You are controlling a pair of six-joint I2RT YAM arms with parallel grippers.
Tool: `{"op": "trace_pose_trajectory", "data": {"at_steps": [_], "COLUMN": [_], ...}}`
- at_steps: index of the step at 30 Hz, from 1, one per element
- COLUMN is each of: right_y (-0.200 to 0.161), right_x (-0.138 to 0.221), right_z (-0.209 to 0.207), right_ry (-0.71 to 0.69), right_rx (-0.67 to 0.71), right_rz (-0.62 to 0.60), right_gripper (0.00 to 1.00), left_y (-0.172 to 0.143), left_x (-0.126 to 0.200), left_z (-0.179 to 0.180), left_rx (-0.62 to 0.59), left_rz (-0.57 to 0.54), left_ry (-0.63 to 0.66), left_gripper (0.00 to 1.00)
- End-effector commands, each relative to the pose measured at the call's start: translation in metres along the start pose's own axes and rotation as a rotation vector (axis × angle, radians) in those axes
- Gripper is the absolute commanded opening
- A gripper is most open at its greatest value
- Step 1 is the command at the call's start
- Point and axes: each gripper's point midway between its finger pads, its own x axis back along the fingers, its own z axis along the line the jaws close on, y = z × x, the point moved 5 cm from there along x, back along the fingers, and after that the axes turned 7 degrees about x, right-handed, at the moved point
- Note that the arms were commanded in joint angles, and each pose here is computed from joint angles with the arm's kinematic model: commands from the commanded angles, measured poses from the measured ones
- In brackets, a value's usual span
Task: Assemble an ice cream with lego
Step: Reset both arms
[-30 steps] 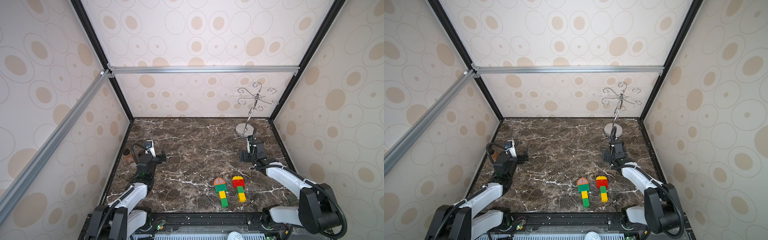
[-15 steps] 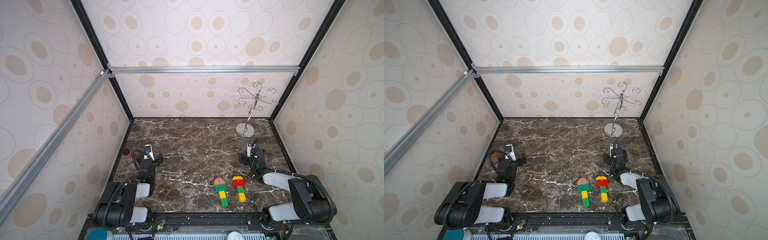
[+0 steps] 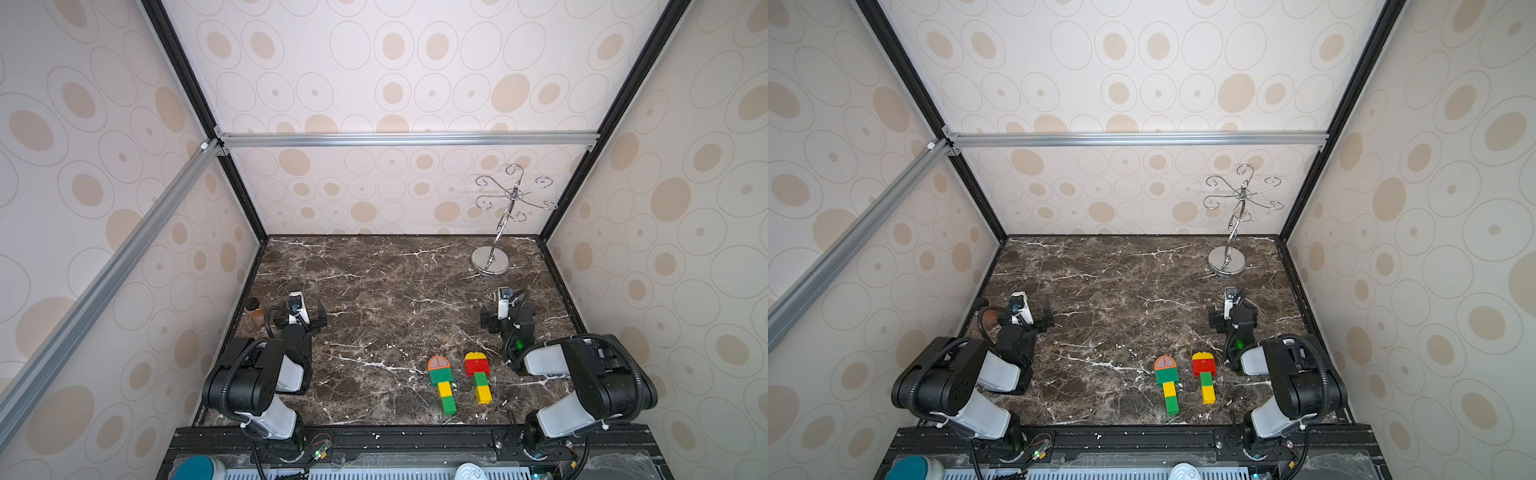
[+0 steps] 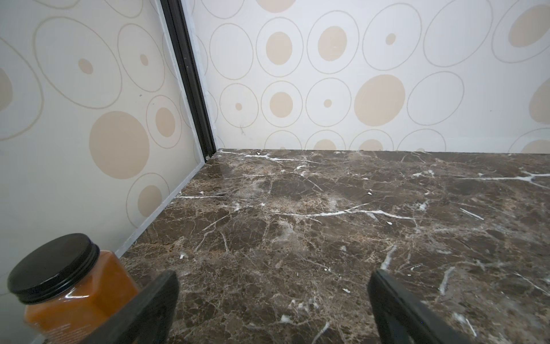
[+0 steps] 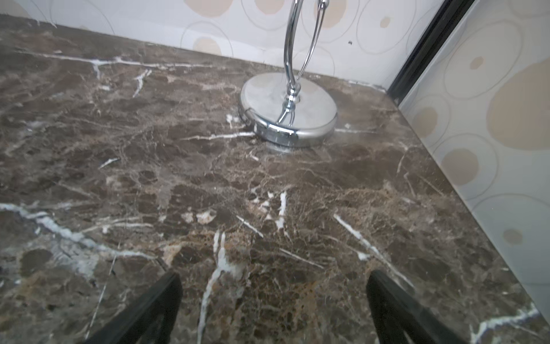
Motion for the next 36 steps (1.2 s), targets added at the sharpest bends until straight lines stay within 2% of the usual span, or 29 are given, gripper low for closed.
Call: {"op": "trace_pose_trajectory", "data": {"at_steps": [1,13,36], "right_y": [0.0189,0.0194,0.0192], "right_x": [-0.0009,-0.0015,-0.0016], "right_z": [-0.0035,-0.004,-0.0039], "right_ry": [0.005,0.003,0.003], "right_rx": [-0.025,-0.027,-0.027], "right_rz": [-0.074,-0.068,-0.066], "right_gripper": [0.99,0.99,0.99], "left_y": [0.0078,0.0069,0.0061], "left_x": [-0.0068,-0.0124,-0.0143], "left_z": [0.003,0.0082,0.007], "left_rx": [-0.007,0.001,-0.002], "left_rz": [-0.025,-0.006,0.001], "left_ry": [0.031,0.086,0.079], "left_gripper": [1.0,1.0,1.0]}}
